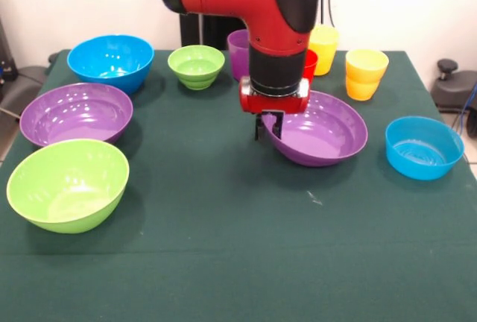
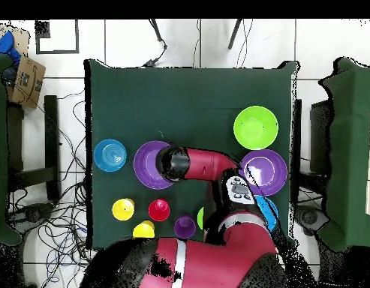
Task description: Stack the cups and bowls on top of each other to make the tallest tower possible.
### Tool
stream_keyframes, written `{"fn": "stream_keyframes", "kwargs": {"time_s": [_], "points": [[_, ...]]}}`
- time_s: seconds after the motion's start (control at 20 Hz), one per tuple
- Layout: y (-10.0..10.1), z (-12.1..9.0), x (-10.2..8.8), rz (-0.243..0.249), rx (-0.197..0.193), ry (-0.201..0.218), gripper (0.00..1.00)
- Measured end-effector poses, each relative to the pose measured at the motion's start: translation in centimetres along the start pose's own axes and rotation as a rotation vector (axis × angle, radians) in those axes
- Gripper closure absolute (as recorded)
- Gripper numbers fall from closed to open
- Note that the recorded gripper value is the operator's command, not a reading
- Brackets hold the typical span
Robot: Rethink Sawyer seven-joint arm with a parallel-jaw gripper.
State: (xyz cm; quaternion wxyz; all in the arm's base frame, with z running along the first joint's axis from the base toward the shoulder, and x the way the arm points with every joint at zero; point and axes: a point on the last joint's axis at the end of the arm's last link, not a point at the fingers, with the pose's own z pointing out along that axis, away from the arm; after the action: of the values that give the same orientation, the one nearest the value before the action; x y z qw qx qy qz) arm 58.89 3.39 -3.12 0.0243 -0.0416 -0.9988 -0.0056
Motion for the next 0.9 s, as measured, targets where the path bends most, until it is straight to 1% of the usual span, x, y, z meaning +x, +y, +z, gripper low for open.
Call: {"fn": "stream_keyframes", "kwargs": {"time_s": [0.05,0.25,0.45,0.75,0.9], "points": [[0.0,0.0,-0.7,-0.010,-0.005,-0.008,1.00],[-0.3,0.1,-2.3,-0.023,-0.018,-0.038,1.00],[-1.1,-0.5,-3.5,-0.031,-0.031,-0.069,1.00],[-1.8,-1.3,-4.0,-0.060,-0.025,-0.094,1.00],[-2.8,-1.7,-4.2,-0.082,-0.013,-0.109,1.00]]}}
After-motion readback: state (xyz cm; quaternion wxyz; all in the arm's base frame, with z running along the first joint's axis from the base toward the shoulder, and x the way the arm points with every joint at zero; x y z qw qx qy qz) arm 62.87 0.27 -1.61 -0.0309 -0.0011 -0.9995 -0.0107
